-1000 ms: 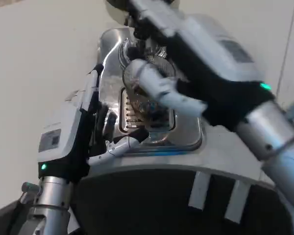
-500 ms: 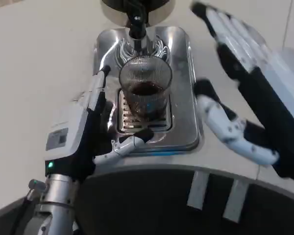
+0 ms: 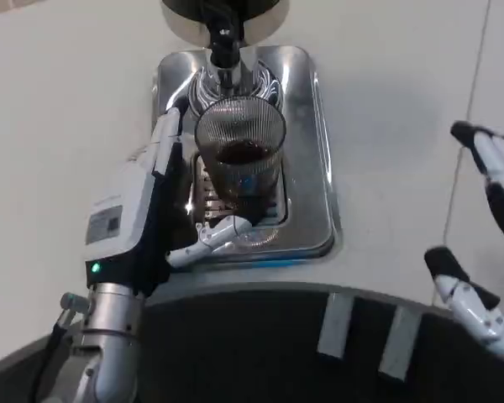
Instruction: Grasp the cup under the faucet to collect the drink, then remove the cup.
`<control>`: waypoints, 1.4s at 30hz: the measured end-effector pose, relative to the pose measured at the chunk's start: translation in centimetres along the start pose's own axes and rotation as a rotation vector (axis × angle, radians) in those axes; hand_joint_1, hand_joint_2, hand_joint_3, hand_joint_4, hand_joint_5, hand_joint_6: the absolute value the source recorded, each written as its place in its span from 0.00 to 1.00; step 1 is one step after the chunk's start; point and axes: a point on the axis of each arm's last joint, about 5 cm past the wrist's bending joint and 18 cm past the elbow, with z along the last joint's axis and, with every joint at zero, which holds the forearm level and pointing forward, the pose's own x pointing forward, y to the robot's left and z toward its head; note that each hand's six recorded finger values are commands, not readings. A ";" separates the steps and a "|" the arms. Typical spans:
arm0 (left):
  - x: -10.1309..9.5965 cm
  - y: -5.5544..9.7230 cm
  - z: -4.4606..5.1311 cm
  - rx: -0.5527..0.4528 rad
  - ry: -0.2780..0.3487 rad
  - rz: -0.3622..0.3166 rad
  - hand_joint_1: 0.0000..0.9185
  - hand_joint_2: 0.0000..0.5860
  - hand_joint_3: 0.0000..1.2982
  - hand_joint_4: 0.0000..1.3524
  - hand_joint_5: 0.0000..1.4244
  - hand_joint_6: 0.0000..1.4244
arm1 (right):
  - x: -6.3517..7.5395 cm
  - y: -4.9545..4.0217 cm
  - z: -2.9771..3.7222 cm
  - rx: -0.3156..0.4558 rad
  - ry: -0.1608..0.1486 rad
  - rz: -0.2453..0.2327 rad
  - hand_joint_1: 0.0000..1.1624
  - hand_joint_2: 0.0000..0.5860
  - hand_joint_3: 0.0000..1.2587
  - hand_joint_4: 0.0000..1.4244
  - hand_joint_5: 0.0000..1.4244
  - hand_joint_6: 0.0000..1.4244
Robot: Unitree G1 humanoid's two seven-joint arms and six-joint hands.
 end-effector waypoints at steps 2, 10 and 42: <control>0.2 -0.2 -0.11 0.003 0.008 0.002 0.16 0.06 0.00 0.00 0.15 0.14 | -0.8 -0.05 0.37 -0.014 0.017 0.004 0.33 0.81 0.00 0.00 0.00 0.00; 0.7 -0.6 -0.33 -0.006 0.028 0.026 0.09 0.02 0.00 0.00 0.17 0.14 | -2.8 0.18 1.71 -0.034 0.063 0.064 0.34 0.80 0.00 0.00 0.00 0.00; 2.4 -2.8 0.65 -0.121 0.037 0.084 0.26 0.03 0.03 0.02 0.23 0.20 | -5.1 4.09 1.86 -0.214 0.002 0.213 0.34 0.75 0.00 0.00 0.00 0.00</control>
